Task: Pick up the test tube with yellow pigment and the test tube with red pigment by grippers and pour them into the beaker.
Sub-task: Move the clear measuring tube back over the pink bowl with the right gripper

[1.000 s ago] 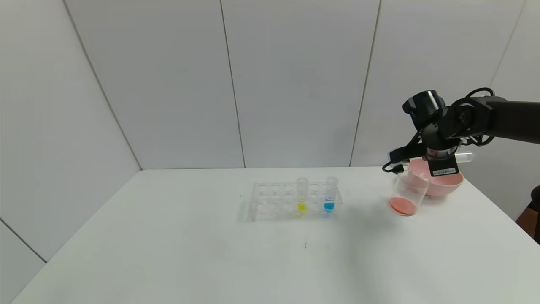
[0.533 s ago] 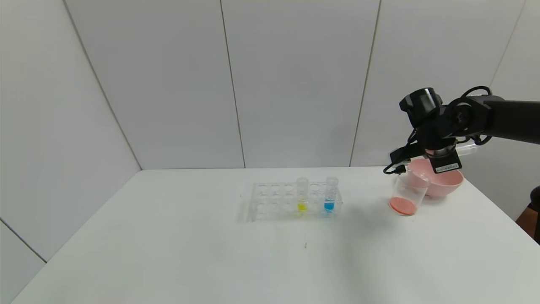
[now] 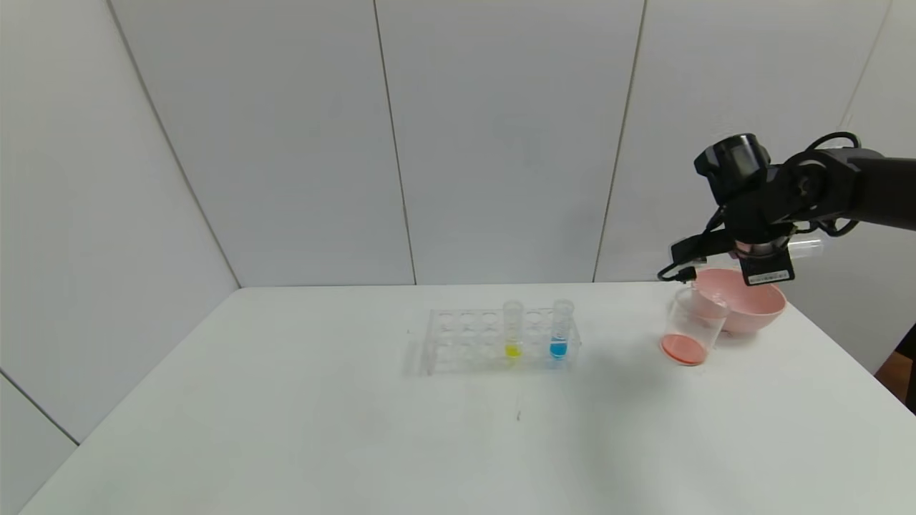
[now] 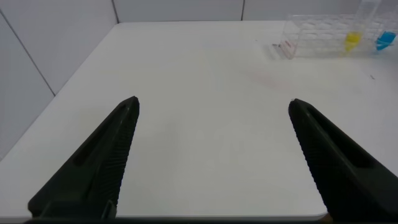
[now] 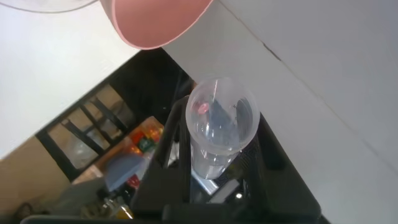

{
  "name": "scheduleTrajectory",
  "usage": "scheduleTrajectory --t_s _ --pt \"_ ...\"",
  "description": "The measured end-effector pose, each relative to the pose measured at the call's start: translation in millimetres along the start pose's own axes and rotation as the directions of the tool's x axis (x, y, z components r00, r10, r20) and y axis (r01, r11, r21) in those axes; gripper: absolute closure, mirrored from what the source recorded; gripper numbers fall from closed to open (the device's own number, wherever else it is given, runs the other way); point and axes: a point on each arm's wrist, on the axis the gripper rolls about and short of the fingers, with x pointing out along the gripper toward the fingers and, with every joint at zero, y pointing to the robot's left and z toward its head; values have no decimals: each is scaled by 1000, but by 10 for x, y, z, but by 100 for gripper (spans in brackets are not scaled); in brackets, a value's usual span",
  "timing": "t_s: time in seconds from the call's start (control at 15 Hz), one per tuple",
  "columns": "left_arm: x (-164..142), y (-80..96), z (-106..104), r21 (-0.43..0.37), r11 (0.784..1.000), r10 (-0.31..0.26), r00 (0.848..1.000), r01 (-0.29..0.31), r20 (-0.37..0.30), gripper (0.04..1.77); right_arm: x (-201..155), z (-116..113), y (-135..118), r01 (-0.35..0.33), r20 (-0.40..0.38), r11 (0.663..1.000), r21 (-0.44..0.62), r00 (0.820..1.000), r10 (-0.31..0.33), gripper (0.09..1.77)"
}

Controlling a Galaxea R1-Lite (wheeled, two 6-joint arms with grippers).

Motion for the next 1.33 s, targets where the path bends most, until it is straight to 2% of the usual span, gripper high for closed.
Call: scheduleTrajectory --t_s 0.13,0.33,0.47,0.73,0.8,0.87,0.93,1.0,1.2,1.33 --pt "0 0 0 0 1000 0 1000 0 0 9 3 -110 -16 -43 126 988 149 992 24 133" --pt "0 0 0 0 1000 0 1000 0 0 9 73 -389 -21 -178 288 922 343 954 77 133" --pt "0 0 0 0 1000 0 1000 0 0 9 100 -560 -42 -280 391 827 488 917 80 133" --pt "0 0 0 0 1000 0 1000 0 0 9 190 -824 -75 -493 579 586 644 814 48 133" --pt "0 0 0 0 1000 0 1000 0 0 9 218 -890 -104 -526 608 518 675 794 13 133" --pt "0 0 0 0 1000 0 1000 0 0 9 241 -938 -159 -549 632 447 706 773 -50 133" --pt "0 0 0 0 1000 0 1000 0 0 9 270 -974 -213 -558 644 399 727 757 -114 133" --pt "0 0 0 0 1000 0 1000 0 0 9 309 -1004 -240 -564 648 370 739 745 -158 133" --pt "0 0 0 0 1000 0 1000 0 0 9 480 -1027 -180 -561 631 311 767 749 -203 133" --pt "0 0 0 0 1000 0 1000 0 0 9 563 -974 -164 -570 615 232 788 737 -280 133"
